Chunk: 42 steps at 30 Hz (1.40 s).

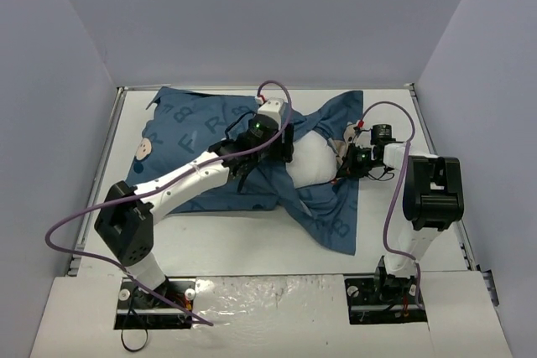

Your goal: Remove the pillowcase from the pillow

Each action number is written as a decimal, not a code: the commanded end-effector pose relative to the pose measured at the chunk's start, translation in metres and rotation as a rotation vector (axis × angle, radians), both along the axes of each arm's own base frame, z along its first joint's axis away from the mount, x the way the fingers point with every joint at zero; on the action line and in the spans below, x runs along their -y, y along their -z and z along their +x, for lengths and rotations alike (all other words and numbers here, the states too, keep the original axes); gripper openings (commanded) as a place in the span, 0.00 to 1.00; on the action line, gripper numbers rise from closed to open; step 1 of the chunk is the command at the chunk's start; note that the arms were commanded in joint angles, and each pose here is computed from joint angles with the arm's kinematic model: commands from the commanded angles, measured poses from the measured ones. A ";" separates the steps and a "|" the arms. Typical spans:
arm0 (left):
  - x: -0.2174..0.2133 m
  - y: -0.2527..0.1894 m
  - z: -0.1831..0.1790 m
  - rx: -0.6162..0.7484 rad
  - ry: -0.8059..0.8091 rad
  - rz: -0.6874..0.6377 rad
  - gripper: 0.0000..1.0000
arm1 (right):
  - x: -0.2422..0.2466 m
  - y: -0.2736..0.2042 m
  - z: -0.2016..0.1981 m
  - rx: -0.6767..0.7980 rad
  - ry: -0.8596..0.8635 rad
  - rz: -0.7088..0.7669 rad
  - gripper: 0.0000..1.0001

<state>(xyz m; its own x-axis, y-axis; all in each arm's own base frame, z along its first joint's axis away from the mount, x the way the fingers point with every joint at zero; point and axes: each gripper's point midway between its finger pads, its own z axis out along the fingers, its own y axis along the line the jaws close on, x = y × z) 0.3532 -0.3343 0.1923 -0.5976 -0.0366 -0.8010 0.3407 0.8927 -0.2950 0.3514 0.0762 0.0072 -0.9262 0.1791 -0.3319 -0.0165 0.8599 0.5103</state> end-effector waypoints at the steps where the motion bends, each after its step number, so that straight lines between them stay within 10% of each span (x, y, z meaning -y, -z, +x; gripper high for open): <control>1: 0.000 -0.057 -0.005 0.090 0.103 0.035 0.68 | 0.043 0.037 -0.012 -0.065 0.014 -0.226 0.00; 13: 0.094 -0.030 -0.077 -0.003 0.260 0.157 0.84 | 0.024 0.014 -0.008 0.022 -0.077 -0.122 0.00; 32: 0.106 0.038 0.004 0.103 -0.143 0.392 0.84 | 0.011 0.003 -0.011 0.040 -0.100 -0.020 0.00; 41: 0.087 0.086 0.018 -0.026 -0.221 0.363 0.40 | 0.007 -0.002 -0.011 0.049 -0.107 0.009 0.00; 42: 0.085 0.084 0.024 -0.028 -0.232 0.333 0.19 | 0.006 -0.002 -0.012 0.045 -0.107 0.014 0.00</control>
